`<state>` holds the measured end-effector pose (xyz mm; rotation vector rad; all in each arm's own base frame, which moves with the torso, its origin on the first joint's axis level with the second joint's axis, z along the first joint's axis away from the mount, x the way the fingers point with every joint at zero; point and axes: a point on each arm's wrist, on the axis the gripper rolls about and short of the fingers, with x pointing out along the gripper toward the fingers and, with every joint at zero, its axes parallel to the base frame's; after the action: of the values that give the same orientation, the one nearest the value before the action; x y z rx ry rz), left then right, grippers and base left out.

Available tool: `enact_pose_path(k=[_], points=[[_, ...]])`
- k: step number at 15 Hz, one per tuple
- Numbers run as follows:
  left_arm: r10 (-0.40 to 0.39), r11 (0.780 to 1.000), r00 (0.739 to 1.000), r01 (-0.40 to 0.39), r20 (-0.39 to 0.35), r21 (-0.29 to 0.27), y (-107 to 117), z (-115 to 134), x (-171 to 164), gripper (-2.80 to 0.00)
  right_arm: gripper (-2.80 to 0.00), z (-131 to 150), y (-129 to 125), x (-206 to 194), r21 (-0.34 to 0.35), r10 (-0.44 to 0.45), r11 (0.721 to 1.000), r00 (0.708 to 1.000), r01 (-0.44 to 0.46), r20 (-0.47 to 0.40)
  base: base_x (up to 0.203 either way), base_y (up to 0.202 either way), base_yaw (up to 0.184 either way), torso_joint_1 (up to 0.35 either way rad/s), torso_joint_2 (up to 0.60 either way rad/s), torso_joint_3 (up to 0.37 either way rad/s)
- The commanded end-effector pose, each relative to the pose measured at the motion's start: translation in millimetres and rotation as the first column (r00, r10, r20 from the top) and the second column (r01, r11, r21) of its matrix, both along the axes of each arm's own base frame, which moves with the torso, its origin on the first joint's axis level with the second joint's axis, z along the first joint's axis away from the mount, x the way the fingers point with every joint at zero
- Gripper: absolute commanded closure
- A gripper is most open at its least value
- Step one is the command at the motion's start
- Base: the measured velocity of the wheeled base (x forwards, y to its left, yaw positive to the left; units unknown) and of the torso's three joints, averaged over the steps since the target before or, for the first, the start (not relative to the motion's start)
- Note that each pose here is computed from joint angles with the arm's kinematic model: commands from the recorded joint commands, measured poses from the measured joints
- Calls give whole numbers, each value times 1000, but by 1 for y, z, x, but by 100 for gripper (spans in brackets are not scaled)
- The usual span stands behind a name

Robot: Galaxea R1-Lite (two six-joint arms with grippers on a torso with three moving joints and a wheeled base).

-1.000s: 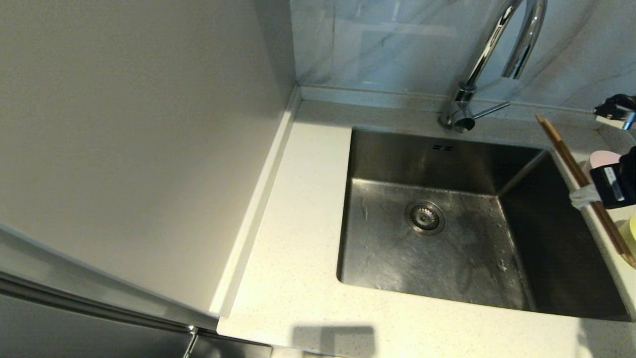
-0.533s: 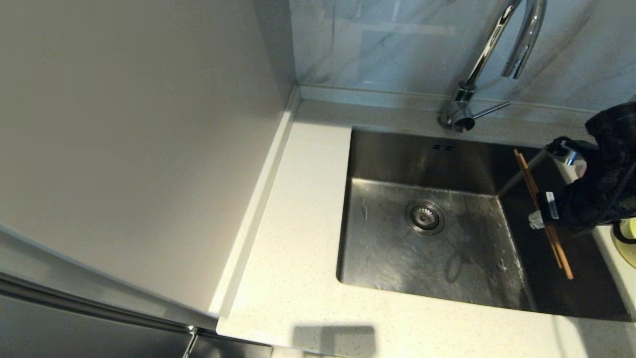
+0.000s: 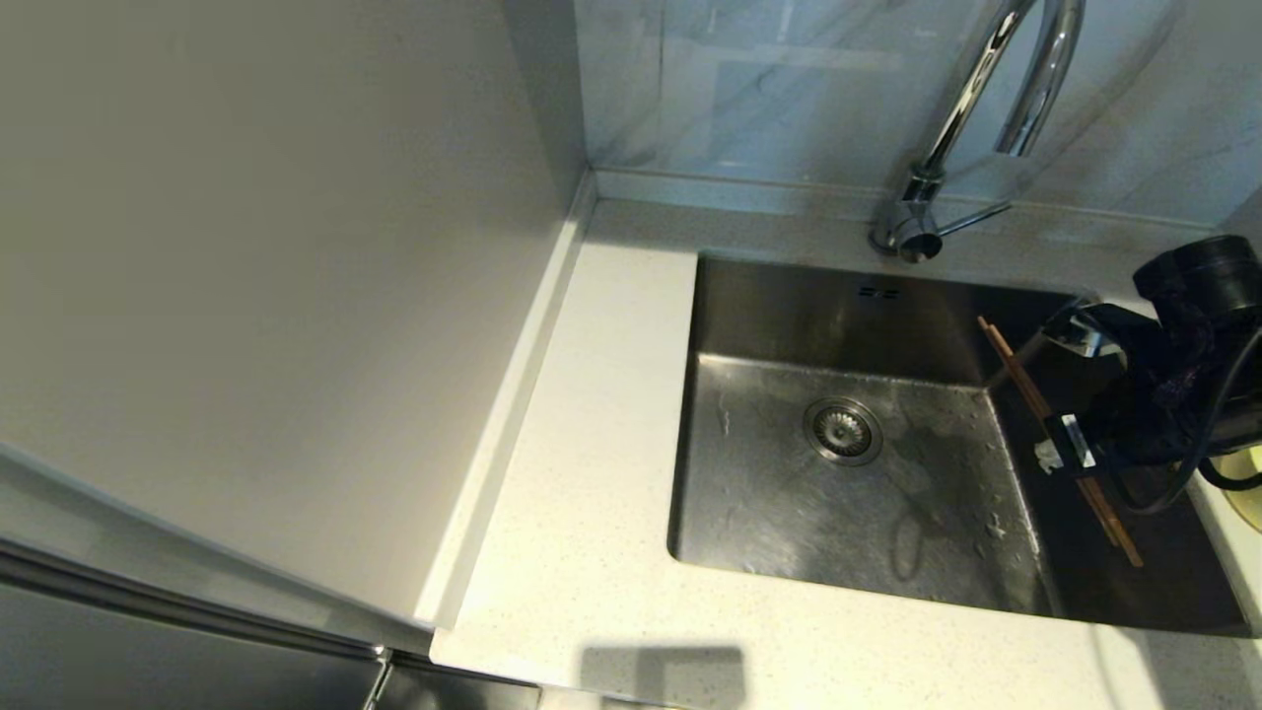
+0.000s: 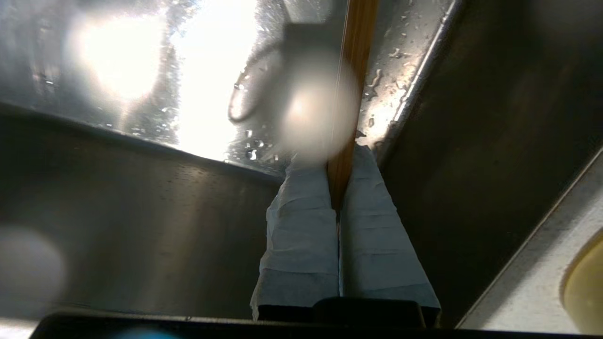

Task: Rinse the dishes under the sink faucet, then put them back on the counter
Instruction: Put the chopsticks into the sink

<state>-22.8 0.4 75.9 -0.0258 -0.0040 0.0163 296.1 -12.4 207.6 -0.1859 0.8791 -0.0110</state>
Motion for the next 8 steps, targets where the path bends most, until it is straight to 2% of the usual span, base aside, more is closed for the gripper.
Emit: enact_pose_path(k=[1, 3, 8], points=[[0, 1000, 1000, 0, 4, 0, 0, 0, 0, 0, 0, -15, 3, 13, -30, -8, 1000, 999, 7, -47, 0, 0, 0, 0, 0, 0], [0, 1000, 1000, 0, 4, 0, 0, 0, 0, 0, 0, -37, 5, 33, -53, -21, 998, 998, 18, -62, 0, 0, 0, 0, 0, 0], [0, 1000, 1000, 0, 4, 0, 0, 0, 0, 0, 0, -95, 5, 91, -149, -97, 985, 995, 93, -18, 0, 0, 0, 0, 0, 0]])
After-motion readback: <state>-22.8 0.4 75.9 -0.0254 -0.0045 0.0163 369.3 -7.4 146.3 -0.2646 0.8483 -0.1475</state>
